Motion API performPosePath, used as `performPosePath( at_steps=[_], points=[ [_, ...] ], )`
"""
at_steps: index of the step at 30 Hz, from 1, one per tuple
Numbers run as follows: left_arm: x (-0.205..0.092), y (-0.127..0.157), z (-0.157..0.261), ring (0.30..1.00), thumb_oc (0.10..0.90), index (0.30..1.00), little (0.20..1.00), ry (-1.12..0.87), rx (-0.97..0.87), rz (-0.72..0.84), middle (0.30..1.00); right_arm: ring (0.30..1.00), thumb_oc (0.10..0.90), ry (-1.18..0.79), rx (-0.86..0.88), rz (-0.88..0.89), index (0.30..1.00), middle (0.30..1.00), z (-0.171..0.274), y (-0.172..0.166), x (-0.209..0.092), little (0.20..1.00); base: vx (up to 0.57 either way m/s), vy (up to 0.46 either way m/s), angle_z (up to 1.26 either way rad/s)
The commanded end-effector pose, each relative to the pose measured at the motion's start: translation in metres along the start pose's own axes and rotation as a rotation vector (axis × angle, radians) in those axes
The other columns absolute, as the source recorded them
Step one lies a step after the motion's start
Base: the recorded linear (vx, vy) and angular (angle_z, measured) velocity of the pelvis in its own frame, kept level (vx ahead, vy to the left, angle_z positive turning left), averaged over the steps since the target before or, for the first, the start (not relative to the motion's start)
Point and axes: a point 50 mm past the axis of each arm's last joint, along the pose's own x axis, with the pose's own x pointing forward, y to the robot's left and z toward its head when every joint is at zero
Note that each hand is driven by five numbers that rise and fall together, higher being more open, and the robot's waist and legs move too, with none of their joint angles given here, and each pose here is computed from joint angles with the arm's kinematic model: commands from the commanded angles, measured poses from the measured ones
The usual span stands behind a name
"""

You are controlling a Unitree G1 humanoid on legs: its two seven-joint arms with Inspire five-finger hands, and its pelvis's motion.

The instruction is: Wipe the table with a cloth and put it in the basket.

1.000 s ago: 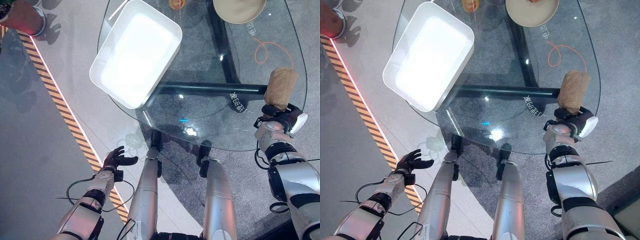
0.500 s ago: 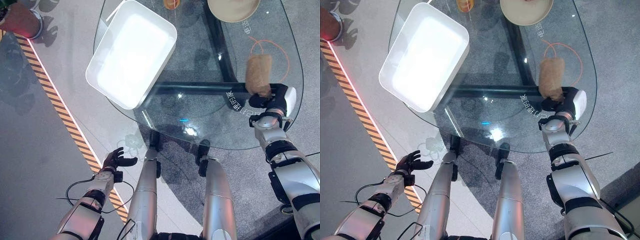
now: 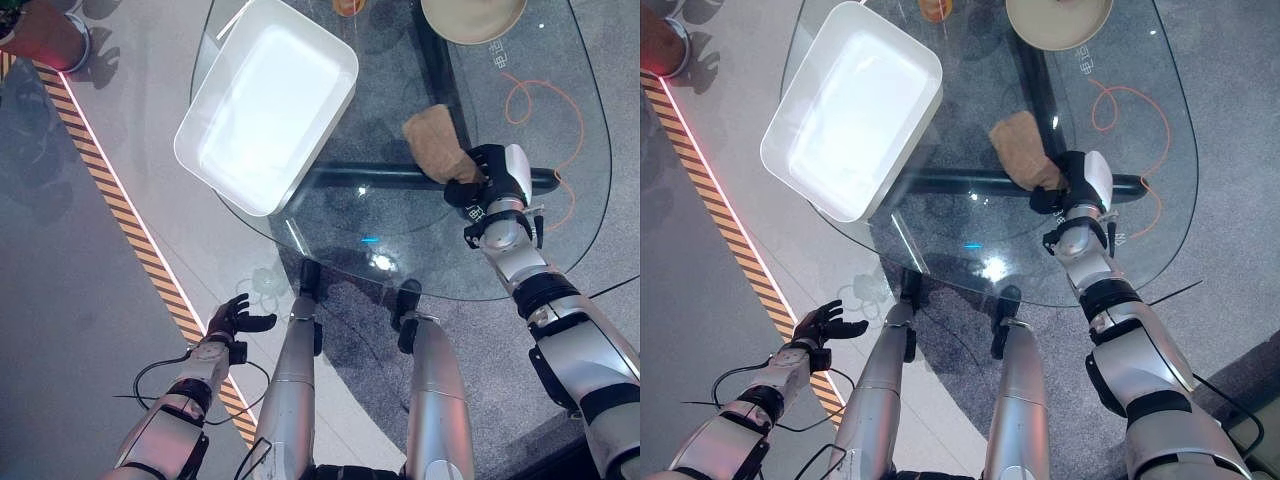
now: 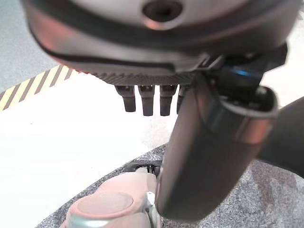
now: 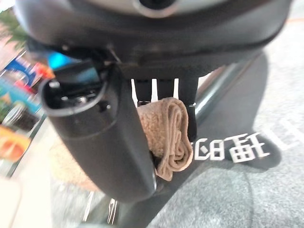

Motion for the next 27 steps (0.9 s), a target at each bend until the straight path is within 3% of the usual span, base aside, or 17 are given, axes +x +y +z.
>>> performPosePath(
  at_steps=[1, 17, 27],
  points=[
    [-0.003, 0.008, -0.013, 0.9, 0.8, 0.9, 0.9, 0.033, 0.008, 0.048, 0.9, 0.3, 0.1, -0.245, -0.047, 0.121, 0.3, 0.3, 0.054, 0.017, -0.003, 0.2, 0.0, 0.0, 0.0],
    [-0.001, 0.001, -0.001, 0.9, 0.8, 0.9, 0.9, -0.016, -0.112, 0.032, 0.9, 0.3, 0.1, -0.353, -0.16, 0.494, 0.3, 0.3, 0.064, 0.078, -0.038, 0.2, 0.0, 0.001, 0.0],
    [0.001, -0.002, 0.015, 0.9, 0.8, 0.9, 0.9, -0.073, -0.168, 0.02, 0.9, 0.3, 0.1, -0.375, -0.169, 0.531, 0.3, 0.3, 0.068, 0.087, -0.046, 0.2, 0.0, 0.0, 0.0]
  ],
)
